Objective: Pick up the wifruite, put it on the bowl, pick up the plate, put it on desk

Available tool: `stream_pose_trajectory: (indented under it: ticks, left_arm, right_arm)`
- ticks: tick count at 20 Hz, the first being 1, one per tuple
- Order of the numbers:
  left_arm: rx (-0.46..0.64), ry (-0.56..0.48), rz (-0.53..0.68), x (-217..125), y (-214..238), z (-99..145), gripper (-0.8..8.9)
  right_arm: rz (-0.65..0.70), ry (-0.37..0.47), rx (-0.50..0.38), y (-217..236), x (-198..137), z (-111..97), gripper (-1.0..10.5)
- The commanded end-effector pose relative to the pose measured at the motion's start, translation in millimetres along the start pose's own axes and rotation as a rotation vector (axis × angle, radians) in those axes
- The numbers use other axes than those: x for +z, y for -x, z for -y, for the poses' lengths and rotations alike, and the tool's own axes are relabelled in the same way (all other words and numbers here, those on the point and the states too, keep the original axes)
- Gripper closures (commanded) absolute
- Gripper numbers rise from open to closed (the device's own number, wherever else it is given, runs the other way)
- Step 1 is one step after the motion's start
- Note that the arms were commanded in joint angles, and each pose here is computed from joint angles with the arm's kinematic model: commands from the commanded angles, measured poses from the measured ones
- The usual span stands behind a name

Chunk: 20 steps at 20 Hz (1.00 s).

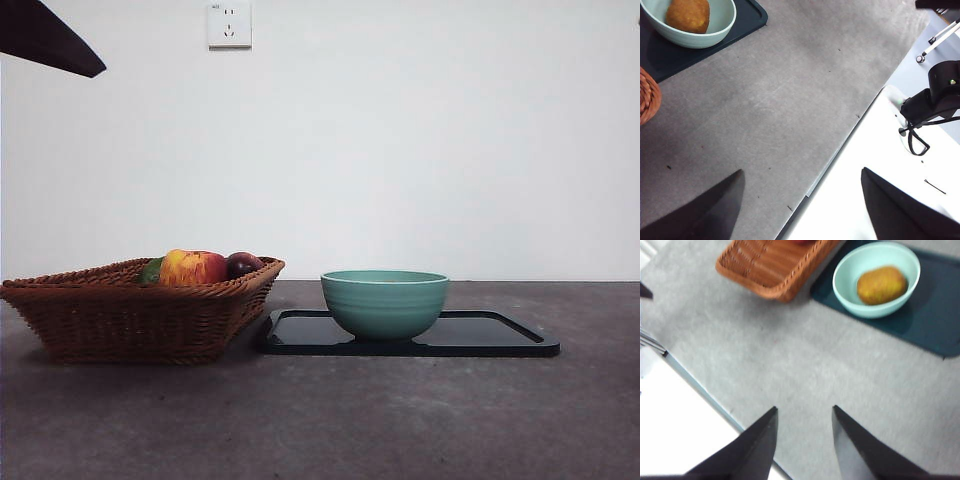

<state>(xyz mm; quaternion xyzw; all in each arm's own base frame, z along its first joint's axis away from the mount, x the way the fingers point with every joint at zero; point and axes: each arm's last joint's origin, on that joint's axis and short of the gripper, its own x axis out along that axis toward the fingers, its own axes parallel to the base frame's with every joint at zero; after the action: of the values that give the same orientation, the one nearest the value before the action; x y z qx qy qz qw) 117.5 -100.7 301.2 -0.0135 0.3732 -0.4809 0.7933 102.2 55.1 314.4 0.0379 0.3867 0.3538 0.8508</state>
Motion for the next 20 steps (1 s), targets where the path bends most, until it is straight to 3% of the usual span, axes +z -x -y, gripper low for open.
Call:
stream_pose_trajectory:
  ticks: [1,14,20]
  left_arm:
    - [-0.006,-0.028,0.01,3.0,0.2,1.1,4.39]
    - [-0.007,-0.029,0.012,3.2,0.2,1.2,4.4]
    - [0.025,-0.085,0.127,24.7,-8.4,-2.7,4.42]
  right_arm:
    - [-0.008,0.008,0.01,-2.3,-5.6,0.6,7.7]
    - [-0.009,0.008,0.01,-3.4,-8.4,1.3,7.7]
    - [-0.009,0.008,0.01,-3.4,-8.4,1.3,7.7]
